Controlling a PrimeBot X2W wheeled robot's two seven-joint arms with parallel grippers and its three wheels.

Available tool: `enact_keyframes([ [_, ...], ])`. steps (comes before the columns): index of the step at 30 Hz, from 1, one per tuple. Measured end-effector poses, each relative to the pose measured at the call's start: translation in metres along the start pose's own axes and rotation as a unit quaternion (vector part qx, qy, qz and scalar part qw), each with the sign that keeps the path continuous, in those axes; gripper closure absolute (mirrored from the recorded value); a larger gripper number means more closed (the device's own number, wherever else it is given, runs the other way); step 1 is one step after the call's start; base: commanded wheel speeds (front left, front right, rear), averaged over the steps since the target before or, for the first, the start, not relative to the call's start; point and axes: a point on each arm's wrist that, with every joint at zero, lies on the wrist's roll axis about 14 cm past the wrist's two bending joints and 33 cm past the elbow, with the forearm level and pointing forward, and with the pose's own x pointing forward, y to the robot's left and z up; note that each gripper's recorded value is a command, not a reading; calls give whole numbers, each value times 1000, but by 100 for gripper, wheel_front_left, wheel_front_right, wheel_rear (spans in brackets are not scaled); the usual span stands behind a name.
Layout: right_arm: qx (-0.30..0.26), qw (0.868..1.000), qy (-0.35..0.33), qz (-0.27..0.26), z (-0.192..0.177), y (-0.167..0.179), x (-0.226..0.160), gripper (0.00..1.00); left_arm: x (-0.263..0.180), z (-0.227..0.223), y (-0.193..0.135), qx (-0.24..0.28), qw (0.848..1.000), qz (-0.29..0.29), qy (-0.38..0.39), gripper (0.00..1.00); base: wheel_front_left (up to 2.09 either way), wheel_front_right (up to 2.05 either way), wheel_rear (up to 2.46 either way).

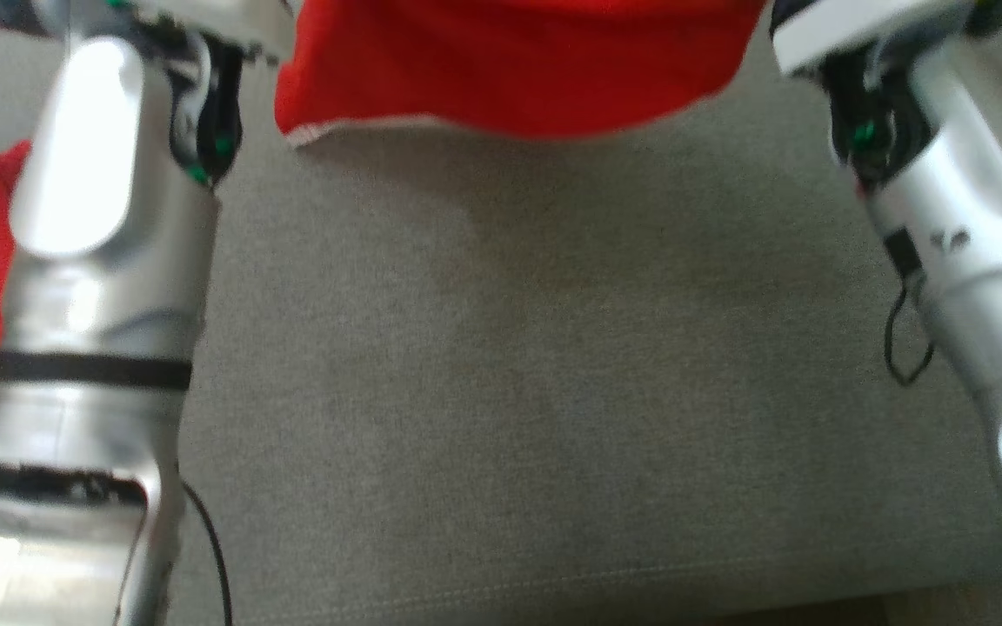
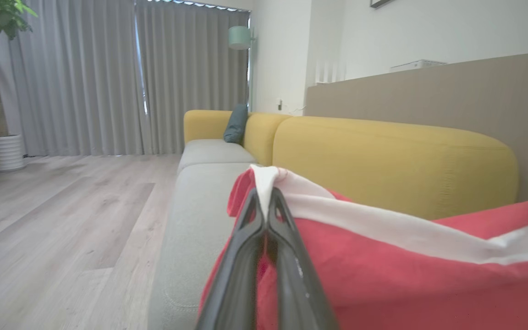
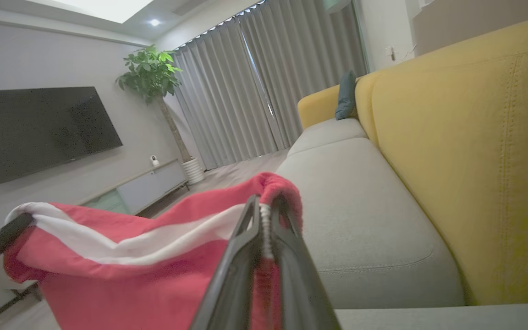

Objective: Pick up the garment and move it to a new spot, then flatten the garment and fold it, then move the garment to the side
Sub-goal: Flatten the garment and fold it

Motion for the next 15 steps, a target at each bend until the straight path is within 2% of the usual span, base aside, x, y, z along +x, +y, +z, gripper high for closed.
enact_keyframes([
  [4, -34, 999, -22, -12, 14, -14, 30, 100, 22, -2, 18, 15, 1000, 25, -5, 100, 0, 0, 0],
  [8, -73, 991, -110, 5, 77, -8, 62, 100, 49, 46, 33, -9, 995, 53, -86, 100, 0, 0, 0],
  [10, -83, 986, -141, 16, 92, -2, 71, 100, 55, 53, 36, -19, 993, 53, -104, 100, 0, 0, 0],
  [12, -82, 988, -127, 15, 73, -4, 73, 100, 49, 35, 39, -29, 994, 54, -86, 100, 0, 0, 0],
  [15, -77, 995, -59, 9, 7, -13, 58, 100, 20, -27, 45, -54, 996, 72, -13, 100, 0, 0, 0],
])
